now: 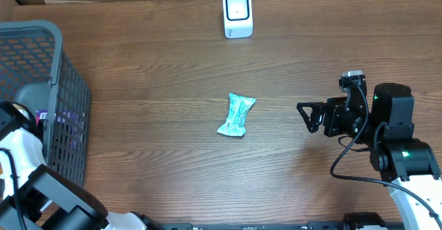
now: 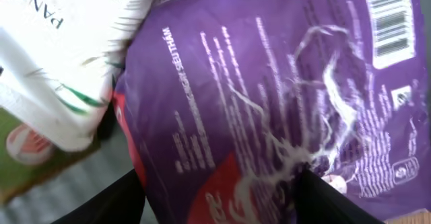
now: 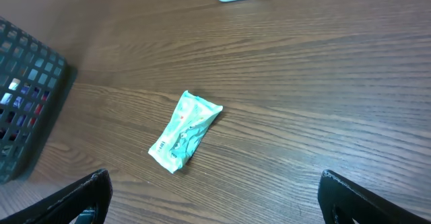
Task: Scan the item barcode
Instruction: 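Return the left gripper into the basket and grasp the purple pad pack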
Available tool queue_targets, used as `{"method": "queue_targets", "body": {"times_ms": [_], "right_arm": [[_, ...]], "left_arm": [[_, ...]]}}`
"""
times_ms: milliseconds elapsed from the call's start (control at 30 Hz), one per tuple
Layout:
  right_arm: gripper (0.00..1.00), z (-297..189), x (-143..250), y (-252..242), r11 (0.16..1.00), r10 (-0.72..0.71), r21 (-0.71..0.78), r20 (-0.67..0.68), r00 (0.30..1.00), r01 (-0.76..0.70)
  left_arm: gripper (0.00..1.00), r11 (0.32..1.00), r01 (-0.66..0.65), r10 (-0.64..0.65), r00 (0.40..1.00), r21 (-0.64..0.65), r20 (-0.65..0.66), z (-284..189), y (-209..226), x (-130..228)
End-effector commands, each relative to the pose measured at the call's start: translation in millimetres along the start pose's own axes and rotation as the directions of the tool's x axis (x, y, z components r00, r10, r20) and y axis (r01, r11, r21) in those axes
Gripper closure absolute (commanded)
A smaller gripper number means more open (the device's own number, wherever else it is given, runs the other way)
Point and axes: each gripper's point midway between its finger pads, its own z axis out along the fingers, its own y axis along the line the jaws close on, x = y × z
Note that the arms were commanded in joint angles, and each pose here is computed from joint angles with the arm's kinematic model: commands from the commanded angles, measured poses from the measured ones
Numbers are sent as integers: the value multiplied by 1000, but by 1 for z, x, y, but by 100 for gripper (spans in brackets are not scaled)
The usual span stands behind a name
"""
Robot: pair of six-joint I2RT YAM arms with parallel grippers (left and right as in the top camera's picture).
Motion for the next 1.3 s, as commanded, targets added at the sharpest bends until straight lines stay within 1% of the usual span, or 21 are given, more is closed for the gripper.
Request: {"method": "queue_targets", "body": {"times_ms": [0, 133, 167, 200, 233, 267, 300, 367, 467, 533, 600, 633, 767, 867, 933, 1033, 1100, 1167, 1200, 1233, 1267], "right_arm": [[2, -6, -13, 7, 999, -33, -3, 33, 999, 33], [2, -6, -13, 7, 999, -32, -3, 33, 999, 33], [2, -6, -13, 7, 999, -32, -3, 33, 999, 32], [2, -6, -13, 7, 999, -32, -3, 33, 999, 32], [2, -6, -13, 7, 999, -32, -3, 33, 999, 32], [2, -6, -13, 7, 999, -32, -3, 33, 999, 32], [2, -6, -13, 7, 999, -32, -3, 33, 999, 33], [2, -6, -14, 7, 999, -33, -3, 34, 999, 33], [2, -6, -14, 7, 999, -34, -4, 37, 999, 34], [2, -6, -15, 7, 999, -35, -4, 39, 999, 36], [2, -6, -15, 7, 999, -36, -4, 39, 999, 36], [2, -6, -15, 7, 999, -35, -4, 39, 999, 36], [2, -6, -14, 7, 999, -33, -3, 35, 999, 34], [2, -6, -14, 7, 999, -34, -3, 35, 999, 34], [2, -6, -14, 7, 999, -32, -3, 34, 999, 33], [2, -6, -13, 7, 999, -31, -3, 32, 999, 32], [2, -6, -13, 7, 999, -32, -3, 32, 999, 32], [2, -6, -13, 7, 1000, -30, -3, 31, 999, 30], [2, -6, -12, 7, 1000, -29, -3, 29, 999, 30], [2, -6, -12, 7, 1000, -28, -3, 26, 999, 28], [2, -6, -11, 6, 1000, -27, -2, 23, 999, 27]], "left_arm": [[40, 998, 6, -7, 1000, -60, -15, 14, 17, 15], [51, 999, 7, -7, 1000, -52, -1, 20, 18, 17], [55, 999, 6, -6, 1000, -51, 0, 22, 18, 18], [65, 999, 6, -6, 1000, -52, -2, 22, 19, 19], [73, 999, 6, -6, 1000, -52, -2, 22, 19, 19], [91, 999, 6, -6, 1000, -51, -1, 22, 19, 18], [96, 999, 6, -6, 1000, -50, -1, 22, 19, 18], [96, 999, 4, -4, 1000, -36, 1, 22, 16, 17], [96, 998, -49, 49, 999, 29, 5, 14, 1, 11], [96, 994, -73, 72, 997, 76, 21, 0, -13, 1], [96, 990, -87, 81, 995, 109, 58, -25, -26, -16], [96, 988, -93, 83, 993, 120, 84, -41, -32, -25], [96, 968, -187, 147, 963, 168, 227, -124, -61, -62], [96, 951, -230, 151, 929, 208, 337, -193, -79, -79], [96, 932, -279, 168, 899, 233, 405, -236, -90, -81], [96, 891, -368, 210, 854, 266, 477, -285, -107, -68], [96, 879, -401, 230, 832, 260, 505, -302, -111, -57], [96, 898, -371, 214, 839, 239, 500, -303, -106, -53], [87, 914, -336, 194, 854, 227, 483, -299, -101, -52], [68, 928, -305, 177, 868, 216, 464, -293, -97, -52], [57, 939, -277, 164, 883, 205, 440, -286, -92, -50]]}}
